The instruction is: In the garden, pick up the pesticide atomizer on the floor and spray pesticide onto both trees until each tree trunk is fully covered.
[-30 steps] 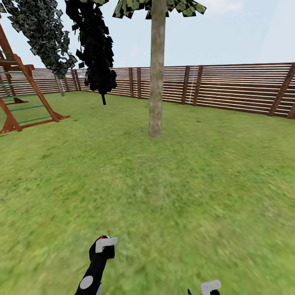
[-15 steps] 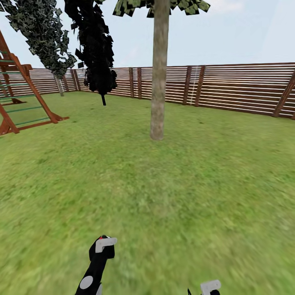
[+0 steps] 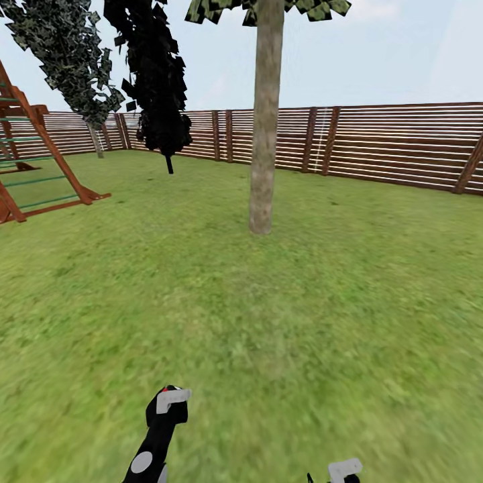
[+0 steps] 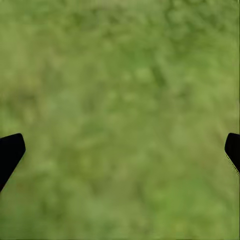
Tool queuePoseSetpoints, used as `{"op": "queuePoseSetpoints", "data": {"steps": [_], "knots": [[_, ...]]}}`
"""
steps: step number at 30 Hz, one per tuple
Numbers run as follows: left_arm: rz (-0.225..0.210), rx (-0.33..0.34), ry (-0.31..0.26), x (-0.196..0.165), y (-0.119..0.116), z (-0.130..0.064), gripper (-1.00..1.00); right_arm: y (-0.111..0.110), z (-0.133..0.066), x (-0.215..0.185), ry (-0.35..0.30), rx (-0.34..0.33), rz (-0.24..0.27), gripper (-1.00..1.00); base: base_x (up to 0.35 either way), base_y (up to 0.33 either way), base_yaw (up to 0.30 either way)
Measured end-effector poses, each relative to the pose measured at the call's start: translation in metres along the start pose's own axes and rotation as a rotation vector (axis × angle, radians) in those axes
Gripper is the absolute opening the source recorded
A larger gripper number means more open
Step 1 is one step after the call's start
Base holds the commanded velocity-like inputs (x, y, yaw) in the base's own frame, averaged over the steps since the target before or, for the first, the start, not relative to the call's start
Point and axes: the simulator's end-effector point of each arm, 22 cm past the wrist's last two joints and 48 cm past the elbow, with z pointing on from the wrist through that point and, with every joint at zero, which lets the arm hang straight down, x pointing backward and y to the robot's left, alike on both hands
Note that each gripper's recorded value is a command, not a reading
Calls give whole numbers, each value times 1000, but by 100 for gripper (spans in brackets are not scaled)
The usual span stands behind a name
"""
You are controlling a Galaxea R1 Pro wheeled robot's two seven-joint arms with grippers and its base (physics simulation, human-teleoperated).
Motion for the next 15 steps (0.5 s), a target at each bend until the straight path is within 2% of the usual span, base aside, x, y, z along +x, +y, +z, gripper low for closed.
{"op": "queuePoseSetpoints", "data": {"steps": [15], "knots": [[-1,1,0,0,0,0,-100,0,0,0,1,0,0,100,338,83,0]]}}
